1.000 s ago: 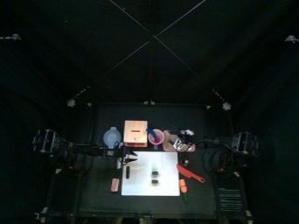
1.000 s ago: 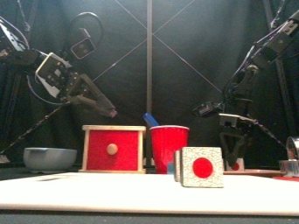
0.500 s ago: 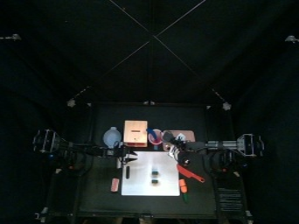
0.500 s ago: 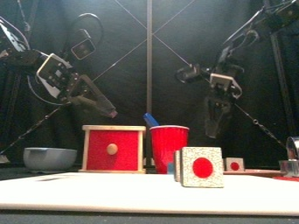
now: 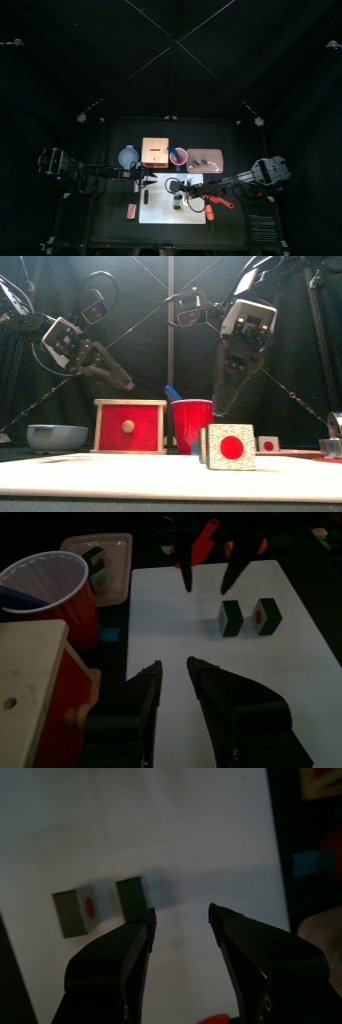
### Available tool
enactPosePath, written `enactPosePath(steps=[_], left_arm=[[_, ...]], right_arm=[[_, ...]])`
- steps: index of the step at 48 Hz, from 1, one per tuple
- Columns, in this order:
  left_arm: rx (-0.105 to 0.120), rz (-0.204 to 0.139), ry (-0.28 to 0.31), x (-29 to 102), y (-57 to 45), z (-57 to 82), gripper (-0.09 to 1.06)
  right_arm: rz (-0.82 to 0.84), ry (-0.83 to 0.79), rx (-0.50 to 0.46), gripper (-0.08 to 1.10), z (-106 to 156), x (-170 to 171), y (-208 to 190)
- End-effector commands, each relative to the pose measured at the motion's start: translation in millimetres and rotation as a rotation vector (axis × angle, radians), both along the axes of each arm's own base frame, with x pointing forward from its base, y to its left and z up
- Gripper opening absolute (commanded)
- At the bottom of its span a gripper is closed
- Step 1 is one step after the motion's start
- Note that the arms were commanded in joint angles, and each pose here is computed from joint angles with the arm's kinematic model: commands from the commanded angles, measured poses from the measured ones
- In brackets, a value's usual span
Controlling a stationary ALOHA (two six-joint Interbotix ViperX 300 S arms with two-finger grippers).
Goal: Place sushi on board then cut the sushi with the knife then place the pieces on the plate
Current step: Place the 4 sushi pieces on the plate
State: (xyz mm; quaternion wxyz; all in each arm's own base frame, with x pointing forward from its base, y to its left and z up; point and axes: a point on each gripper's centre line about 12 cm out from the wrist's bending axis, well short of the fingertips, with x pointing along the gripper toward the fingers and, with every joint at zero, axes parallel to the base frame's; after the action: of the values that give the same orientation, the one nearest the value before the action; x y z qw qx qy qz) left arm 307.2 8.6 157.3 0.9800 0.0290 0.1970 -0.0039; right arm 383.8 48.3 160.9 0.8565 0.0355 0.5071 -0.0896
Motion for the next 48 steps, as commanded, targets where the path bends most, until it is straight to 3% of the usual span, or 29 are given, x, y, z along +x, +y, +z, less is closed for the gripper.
enactPosePath(steps=[1, 31, 40, 48], left_arm=[[0.001, 0.004, -0.018, 3.0, 1.5, 4.7, 0.7], [0.002, 0.006, 0.0, 2.2, 2.0, 2.7, 0.7], [0.003, 0.004, 0.002, 1.7, 1.9, 2.2, 0.7], [0.003, 0.004, -0.003, 3.0, 2.0, 3.6, 0.7]], right_arm=[[0.01, -0.054, 0.026, 0.82, 18, 11, 11], [-0.002, 0.009, 0.073, 0.8, -20, 23, 20], [0.001, 0.014, 0.066, 0.64, -21, 20, 19], [-0.064, 0.004, 0.062, 0.55, 0, 2, -5]])
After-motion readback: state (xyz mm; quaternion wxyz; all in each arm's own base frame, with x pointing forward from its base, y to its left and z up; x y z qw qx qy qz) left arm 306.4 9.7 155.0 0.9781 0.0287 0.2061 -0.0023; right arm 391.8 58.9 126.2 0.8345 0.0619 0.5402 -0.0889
